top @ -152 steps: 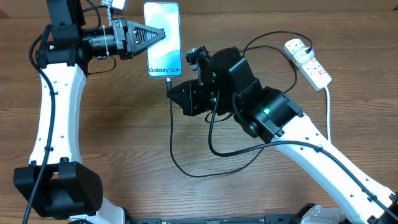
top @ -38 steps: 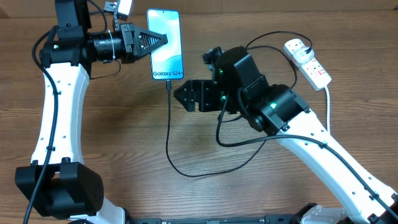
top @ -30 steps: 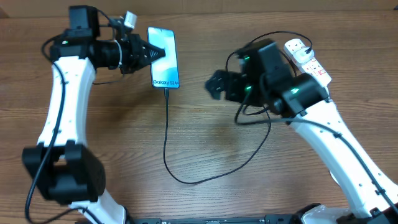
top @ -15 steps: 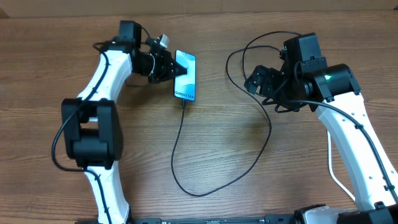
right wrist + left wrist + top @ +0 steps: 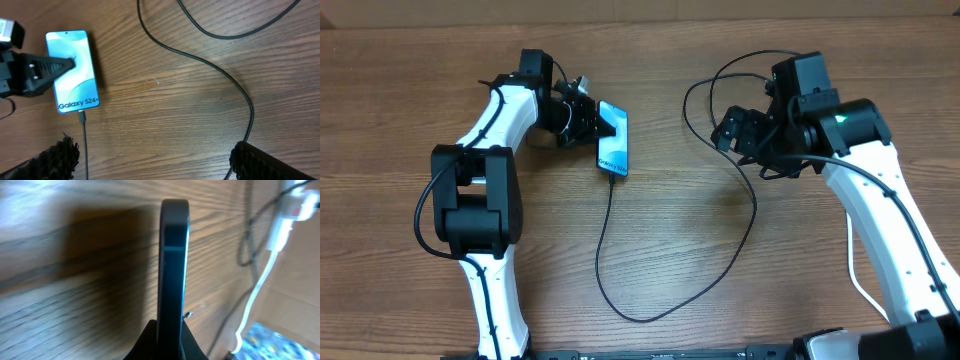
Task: Plug charger to phone and switch on socket
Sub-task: 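Lower the phone flat onto the table with the left gripper and release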
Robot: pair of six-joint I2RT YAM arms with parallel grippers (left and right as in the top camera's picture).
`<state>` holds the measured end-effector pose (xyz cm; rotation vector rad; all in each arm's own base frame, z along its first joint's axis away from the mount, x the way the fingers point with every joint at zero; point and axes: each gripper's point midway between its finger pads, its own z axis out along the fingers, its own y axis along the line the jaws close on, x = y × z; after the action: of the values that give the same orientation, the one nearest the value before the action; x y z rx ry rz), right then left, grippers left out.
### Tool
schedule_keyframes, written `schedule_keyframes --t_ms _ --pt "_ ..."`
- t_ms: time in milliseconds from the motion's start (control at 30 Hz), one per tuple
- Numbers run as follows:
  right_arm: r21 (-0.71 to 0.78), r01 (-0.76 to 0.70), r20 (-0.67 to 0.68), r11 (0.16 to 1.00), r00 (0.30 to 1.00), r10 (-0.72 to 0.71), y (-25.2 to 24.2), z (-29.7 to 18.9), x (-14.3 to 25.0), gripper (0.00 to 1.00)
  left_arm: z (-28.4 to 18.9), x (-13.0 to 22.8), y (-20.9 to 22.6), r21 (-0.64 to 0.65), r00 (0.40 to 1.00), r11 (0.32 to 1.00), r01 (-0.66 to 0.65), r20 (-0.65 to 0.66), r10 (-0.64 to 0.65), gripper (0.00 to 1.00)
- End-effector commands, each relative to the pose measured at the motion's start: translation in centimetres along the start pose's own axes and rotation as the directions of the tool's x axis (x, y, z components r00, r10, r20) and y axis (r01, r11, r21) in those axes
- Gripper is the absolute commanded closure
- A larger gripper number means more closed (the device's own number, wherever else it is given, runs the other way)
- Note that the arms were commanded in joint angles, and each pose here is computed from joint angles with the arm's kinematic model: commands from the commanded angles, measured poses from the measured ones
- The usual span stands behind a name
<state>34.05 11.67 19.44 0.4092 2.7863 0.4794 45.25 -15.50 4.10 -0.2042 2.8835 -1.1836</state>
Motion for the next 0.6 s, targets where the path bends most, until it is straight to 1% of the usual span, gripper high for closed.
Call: schedule_keyframes --t_ms 0,67,233,300,400,500,567 --pt "0.007 0.005 -0.006 1.0 1.0 -0.005 0.0 0.6 -0.5 0.02 0.4 0.0 0.9 -0.12 0.999 0.992 -0.037 0.008 0.038 0.95" --pt "0.013 0.003 -0.015 1.0 1.0 -0.003 -0.1 1.0 -0.4 0.02 0.7 0.3 1.2 -0.161 0.999 0.986 -0.048 0.002 0.049 0.94" --pt "0.014 0.0 -0.028 1.0 1.0 0.0 -0.1 1.4 -0.3 0.02 1.4 0.6 0.8 -0.18 0.997 0.981 -0.078 -0.009 0.077 0.94" --pt "0.016 -0.001 -0.034 1.0 0.999 0.001 -0.1 1.5 -0.3 0.02 1.6 0.7 1.0 -0.207 0.996 0.975 -0.084 -0.008 0.084 0.92" --pt "0.021 -0.002 -0.041 1.0 0.999 0.003 -0.2 1.6 -0.2 0.02 1.6 0.7 1.6 -0.254 0.996 0.964 -0.084 -0.008 0.085 0.86" --pt "0.022 -0.003 -0.044 1.0 0.999 0.004 -0.3 1.6 -0.1 0.02 1.5 0.8 1.9 -0.27 0.997 0.959 -0.08 -0.009 0.081 0.85" --pt "0.023 -0.003 -0.043 1.0 0.999 0.004 -0.3 1.6 -0.1 0.02 1.4 0.8 2.0 -0.271 0.997 0.96 -0.076 -0.01 0.076 0.81"
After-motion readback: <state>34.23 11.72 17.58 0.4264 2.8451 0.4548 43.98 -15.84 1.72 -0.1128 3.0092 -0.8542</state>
